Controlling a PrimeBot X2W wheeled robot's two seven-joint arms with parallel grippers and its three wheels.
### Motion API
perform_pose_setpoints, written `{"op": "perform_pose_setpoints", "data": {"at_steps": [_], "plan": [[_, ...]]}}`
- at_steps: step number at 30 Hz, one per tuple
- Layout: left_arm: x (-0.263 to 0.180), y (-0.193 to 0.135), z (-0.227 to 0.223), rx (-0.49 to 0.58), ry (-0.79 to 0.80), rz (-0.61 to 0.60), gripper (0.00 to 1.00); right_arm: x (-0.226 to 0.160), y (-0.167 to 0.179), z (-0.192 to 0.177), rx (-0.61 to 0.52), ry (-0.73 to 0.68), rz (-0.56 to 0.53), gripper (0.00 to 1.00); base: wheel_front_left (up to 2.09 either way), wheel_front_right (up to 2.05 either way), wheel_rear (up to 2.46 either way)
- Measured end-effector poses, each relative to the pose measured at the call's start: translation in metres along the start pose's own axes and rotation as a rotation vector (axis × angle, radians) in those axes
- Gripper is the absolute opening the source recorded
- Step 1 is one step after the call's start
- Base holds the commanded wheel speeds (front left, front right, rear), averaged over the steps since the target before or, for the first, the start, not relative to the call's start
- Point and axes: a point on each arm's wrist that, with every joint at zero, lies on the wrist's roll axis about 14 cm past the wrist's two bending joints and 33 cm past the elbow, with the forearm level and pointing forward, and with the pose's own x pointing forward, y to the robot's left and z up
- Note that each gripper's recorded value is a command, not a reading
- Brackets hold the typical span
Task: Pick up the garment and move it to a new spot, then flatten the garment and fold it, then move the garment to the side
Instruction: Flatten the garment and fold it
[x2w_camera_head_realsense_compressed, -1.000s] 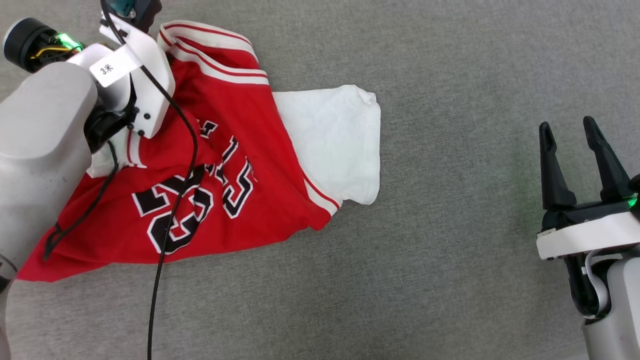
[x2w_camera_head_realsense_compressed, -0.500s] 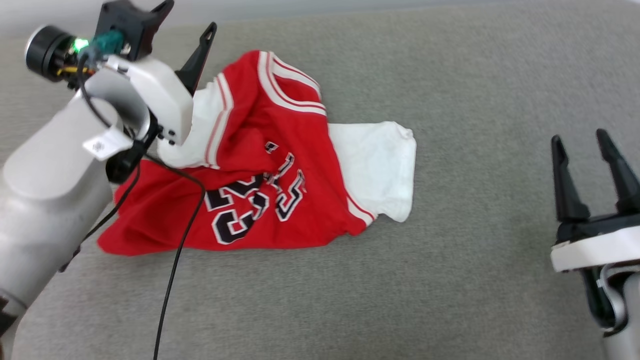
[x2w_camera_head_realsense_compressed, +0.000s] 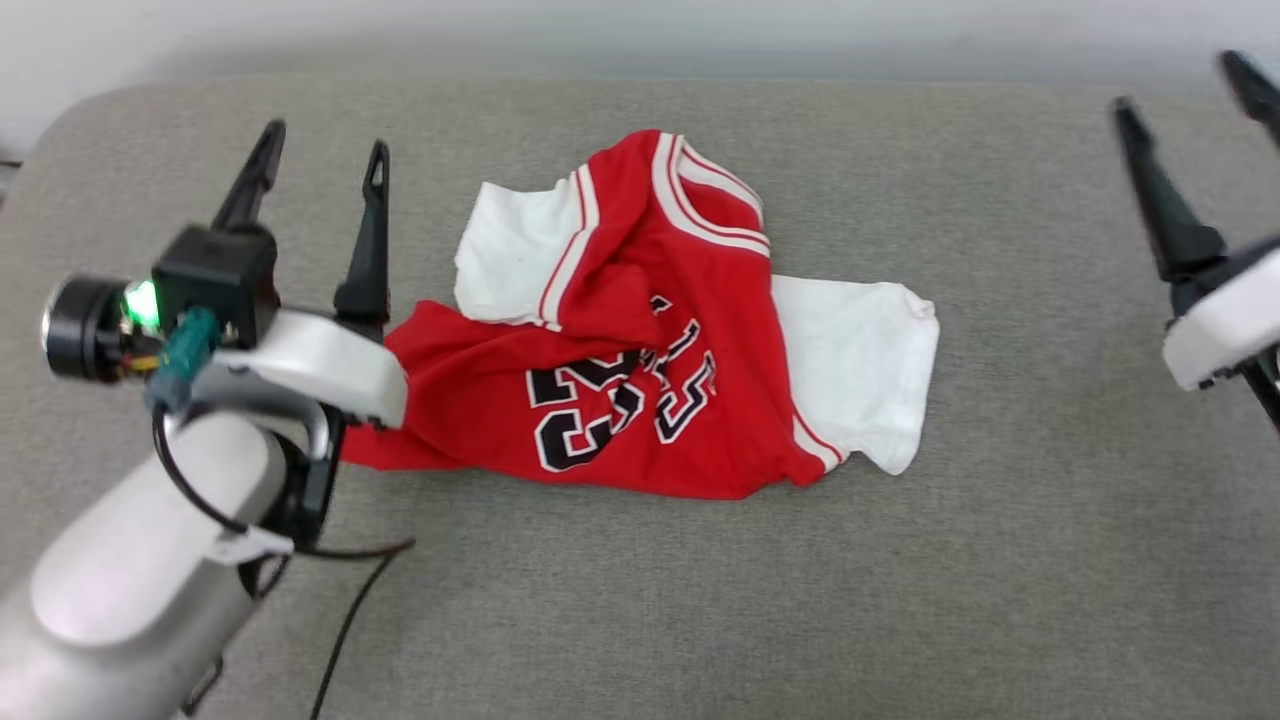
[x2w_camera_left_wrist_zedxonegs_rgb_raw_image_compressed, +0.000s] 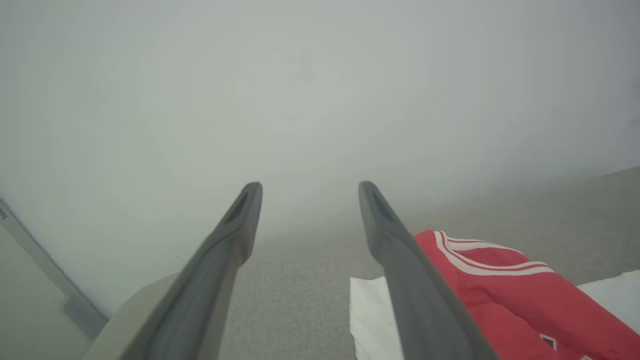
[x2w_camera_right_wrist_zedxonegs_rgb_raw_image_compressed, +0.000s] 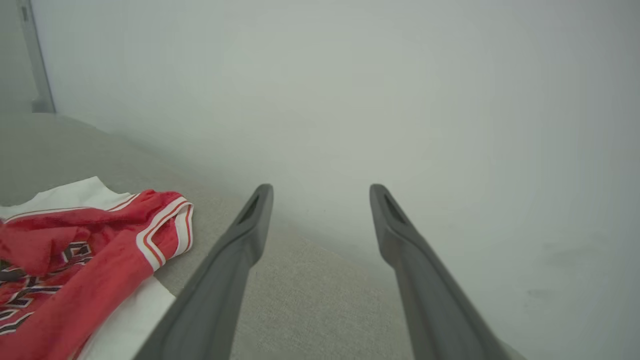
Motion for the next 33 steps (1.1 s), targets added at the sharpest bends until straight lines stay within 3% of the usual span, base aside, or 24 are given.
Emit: {"op": "perform_pose_setpoints", "data": {"at_steps": [5,7,8,12,16,24,28,33], "plan": [[-0.028,0.007,-0.010,-0.046,0.008,0.089,1.00,0.018,0.030,-0.032,-0.038,0.276,0.161,1.00,0.00,0.00,0.00],[-0.038,0.010,-0.017,-0.057,0.021,0.120,1.00,0.017,0.041,-0.054,-0.039,0.417,0.224,1.00,0.00,0.00,0.00],[-0.038,0.010,-0.017,-0.057,0.021,0.120,1.00,0.017,0.041,-0.054,-0.039,0.417,0.224,1.00,0.00,0.00,0.00],[-0.055,0.013,-0.028,-0.081,0.042,0.169,1.00,-0.002,0.057,-0.099,-0.050,0.730,0.340,1.00,0.00,0.00,0.00],[-0.064,0.013,-0.036,-0.100,0.052,0.196,1.00,-0.007,0.060,-0.126,-0.057,0.914,0.393,1.00,0.00,0.00,0.00],[-0.071,0.015,-0.059,-0.115,0.091,0.236,1.00,0.010,0.090,-0.171,-0.022,1.046,0.479,1.00,0.00,0.00,0.00],[-0.073,0.017,-0.069,-0.112,0.111,0.251,1.00,-0.001,0.111,-0.201,-0.046,1.122,0.543,1.00,0.00,0.00,0.00],[-0.075,0.017,-0.077,-0.109,0.128,0.252,1.00,-0.008,0.113,-0.214,-0.042,1.137,0.556,1.00,0.00,0.00,0.00]]}}
